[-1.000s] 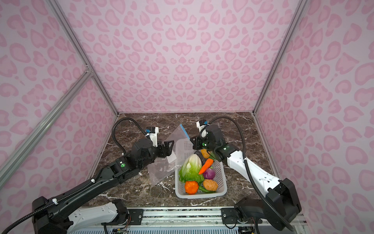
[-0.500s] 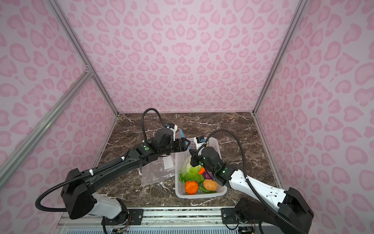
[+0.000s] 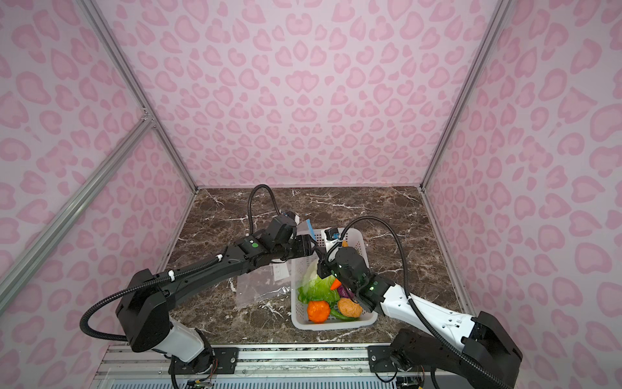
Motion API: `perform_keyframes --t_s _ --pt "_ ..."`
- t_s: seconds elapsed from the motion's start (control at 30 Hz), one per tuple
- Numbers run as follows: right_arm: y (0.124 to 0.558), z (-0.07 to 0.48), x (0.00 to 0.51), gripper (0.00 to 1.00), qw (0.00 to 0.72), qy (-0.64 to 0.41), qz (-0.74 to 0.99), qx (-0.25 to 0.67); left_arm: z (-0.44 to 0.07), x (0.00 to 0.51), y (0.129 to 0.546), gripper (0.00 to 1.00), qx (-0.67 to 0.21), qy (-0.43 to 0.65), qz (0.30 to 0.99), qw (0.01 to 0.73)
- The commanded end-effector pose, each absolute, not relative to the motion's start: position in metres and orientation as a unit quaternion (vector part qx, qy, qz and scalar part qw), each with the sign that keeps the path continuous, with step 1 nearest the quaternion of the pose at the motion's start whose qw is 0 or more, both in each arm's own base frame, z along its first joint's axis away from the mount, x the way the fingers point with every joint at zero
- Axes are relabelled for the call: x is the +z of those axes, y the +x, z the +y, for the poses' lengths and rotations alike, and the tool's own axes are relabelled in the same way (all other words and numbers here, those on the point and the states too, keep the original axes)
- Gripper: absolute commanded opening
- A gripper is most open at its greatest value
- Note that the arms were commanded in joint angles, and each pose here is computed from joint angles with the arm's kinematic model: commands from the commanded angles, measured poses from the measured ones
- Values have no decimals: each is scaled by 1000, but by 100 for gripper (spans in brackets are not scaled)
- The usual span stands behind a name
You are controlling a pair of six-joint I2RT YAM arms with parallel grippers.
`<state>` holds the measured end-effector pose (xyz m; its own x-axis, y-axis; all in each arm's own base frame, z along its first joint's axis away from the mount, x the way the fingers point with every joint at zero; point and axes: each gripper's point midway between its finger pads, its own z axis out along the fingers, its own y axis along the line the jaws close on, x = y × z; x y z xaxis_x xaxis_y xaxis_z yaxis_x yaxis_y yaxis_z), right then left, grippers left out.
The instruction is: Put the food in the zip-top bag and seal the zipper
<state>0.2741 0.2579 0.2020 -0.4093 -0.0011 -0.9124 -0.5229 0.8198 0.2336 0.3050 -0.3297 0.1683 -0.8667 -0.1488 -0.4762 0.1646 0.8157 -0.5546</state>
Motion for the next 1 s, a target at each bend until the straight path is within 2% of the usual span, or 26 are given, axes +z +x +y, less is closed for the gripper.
perform_keyframes --t_s 0.0,0.17,0.23,0.27,0.43,0.47,0.5,0.53,0.63,0.67,0.73,0.83,0.97 --pt "275 263 212 0 535 -170 785 263 -331 170 310 70 -303 1 916 262" --pt "273 268 207 0 528 -180 787 264 -334 167 313 69 -300 2 917 262" --pt "273 270 205 0 524 -184 788 264 -336 167 314 62 -304 2 916 261" --pt "273 271 203 0 522 -185 790 264 -337 166 314 55 -305 4 916 261" --pt "273 273 200 0 513 -181 795 270 -335 166 314 6 -299 11 917 264" --pt "273 273 201 0 511 -176 796 271 -334 165 314 3 -296 11 918 265" --pt "273 272 201 0 510 -169 798 273 -333 164 314 3 -293 11 918 266" --pt "274 271 203 6 509 -163 799 275 -331 164 314 3 -292 11 918 267" --pt "278 264 212 35 504 -148 801 285 -328 163 313 3 -290 12 918 271" --pt "281 260 216 42 502 -140 801 295 -327 164 312 3 -289 13 917 273" --pt "287 252 223 51 495 -117 800 318 -326 163 311 3 -287 16 918 274" --pt "299 238 227 53 479 -84 802 345 -324 159 309 3 -284 18 919 272" --pt "308 231 203 49 430 -69 830 348 -323 154 306 3 -288 16 919 267"
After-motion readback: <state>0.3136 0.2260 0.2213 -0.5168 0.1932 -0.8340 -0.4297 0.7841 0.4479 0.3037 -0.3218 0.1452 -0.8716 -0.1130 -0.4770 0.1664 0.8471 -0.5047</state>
